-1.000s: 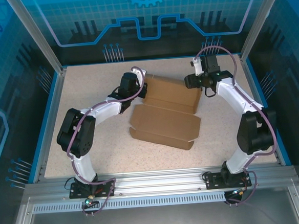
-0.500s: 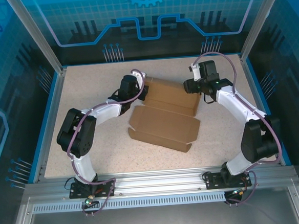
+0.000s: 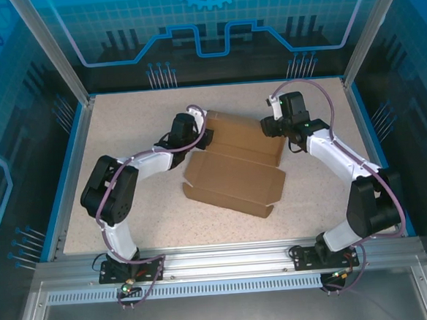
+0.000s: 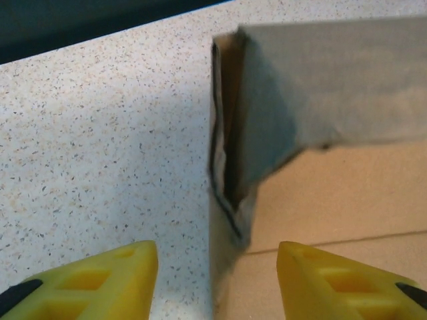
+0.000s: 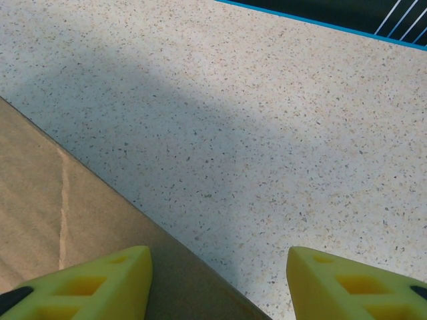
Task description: Fold the paper box
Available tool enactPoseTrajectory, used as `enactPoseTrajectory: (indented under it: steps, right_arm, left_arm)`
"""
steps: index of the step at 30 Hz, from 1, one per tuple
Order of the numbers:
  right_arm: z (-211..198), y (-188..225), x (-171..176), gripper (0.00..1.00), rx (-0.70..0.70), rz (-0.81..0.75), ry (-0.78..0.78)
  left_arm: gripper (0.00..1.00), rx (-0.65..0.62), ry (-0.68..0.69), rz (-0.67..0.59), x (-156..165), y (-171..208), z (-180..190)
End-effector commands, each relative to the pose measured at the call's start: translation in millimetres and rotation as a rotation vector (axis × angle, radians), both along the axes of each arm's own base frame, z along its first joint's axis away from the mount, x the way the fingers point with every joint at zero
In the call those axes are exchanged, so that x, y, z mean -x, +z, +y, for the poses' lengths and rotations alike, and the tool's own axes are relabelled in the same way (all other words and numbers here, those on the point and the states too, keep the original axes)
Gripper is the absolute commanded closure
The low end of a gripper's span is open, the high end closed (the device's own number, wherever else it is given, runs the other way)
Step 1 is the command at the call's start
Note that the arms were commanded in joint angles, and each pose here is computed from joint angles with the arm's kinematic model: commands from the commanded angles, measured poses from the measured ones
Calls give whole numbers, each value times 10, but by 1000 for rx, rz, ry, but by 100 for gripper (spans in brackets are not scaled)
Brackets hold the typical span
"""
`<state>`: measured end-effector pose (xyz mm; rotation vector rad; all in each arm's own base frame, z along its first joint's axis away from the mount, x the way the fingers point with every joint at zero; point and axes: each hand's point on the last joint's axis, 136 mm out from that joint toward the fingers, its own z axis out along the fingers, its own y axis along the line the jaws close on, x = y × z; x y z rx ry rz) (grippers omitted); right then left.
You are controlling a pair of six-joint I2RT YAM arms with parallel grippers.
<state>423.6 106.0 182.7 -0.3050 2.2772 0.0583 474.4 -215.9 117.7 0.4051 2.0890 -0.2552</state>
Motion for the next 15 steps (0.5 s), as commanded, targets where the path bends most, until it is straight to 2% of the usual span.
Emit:
enactPoseTrajectory:
  steps: [1,8,15]
  right_arm:
    - [8,-197,153,44,57,66,25]
    - [51,-167,128,44,59,55,33]
    - [57,-165,119,44,63,52,35]
  left_arm:
    - [46,48,-16,-58,35,280,-17]
    - [37,131,-41,-102,163,616,-4]
    - [31,383,-50,-87,117,1052,114]
